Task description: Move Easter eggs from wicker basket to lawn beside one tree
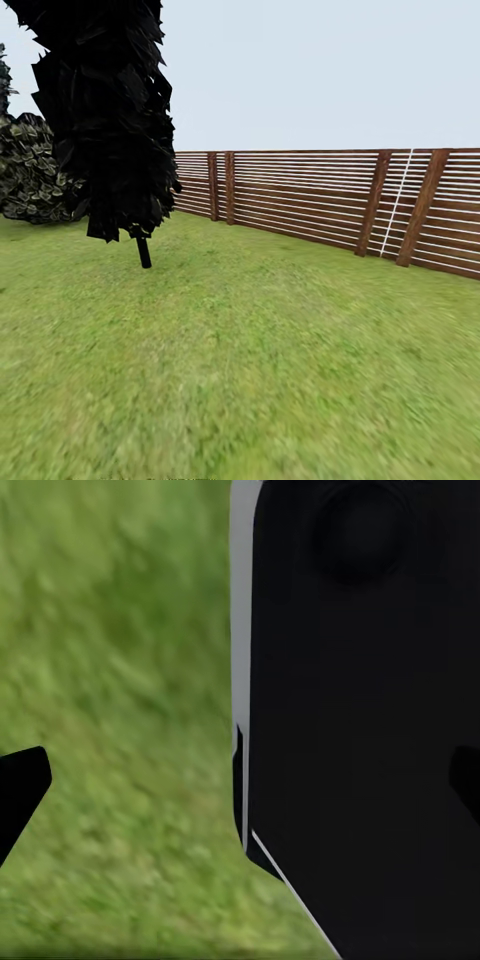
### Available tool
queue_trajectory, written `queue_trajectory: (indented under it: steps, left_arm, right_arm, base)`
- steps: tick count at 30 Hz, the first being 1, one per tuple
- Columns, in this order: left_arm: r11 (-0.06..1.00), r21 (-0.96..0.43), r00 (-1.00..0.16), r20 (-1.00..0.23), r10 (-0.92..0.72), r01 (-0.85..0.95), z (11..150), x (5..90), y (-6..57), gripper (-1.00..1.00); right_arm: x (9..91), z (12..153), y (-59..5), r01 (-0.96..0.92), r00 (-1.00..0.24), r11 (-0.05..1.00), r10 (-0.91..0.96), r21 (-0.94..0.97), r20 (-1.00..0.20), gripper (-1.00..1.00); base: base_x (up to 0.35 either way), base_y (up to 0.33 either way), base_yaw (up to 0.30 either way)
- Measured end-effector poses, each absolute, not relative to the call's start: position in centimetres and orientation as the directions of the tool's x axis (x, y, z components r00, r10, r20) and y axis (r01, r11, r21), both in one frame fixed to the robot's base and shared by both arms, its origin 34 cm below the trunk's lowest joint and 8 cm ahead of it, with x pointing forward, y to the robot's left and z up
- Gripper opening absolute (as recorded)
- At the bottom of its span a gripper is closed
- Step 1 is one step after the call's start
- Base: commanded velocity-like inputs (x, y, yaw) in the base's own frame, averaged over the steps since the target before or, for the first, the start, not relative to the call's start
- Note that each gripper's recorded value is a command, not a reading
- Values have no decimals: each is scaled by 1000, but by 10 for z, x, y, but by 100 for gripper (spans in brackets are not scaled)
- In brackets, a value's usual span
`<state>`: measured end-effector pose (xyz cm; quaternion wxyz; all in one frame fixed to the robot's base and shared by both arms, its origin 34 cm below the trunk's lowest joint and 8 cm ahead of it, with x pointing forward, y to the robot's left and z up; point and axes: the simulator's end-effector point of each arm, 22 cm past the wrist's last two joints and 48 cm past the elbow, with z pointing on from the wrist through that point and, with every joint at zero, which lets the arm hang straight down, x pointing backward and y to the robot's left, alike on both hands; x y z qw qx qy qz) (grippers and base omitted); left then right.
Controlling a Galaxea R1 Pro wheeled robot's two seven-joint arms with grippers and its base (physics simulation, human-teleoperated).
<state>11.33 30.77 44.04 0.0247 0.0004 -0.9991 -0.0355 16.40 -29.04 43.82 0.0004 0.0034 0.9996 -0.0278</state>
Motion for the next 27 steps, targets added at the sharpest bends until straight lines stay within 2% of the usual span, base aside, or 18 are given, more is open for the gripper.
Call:
queue_trajectory:
  steps: [27]
  left_arm:
    - [997,71,-999,50,-2,1,440,113,308,100]
  right_arm:
    - [164,438,-291,8,-1000,998,8,-57,0,100]
  base:
    - [0,0,294]
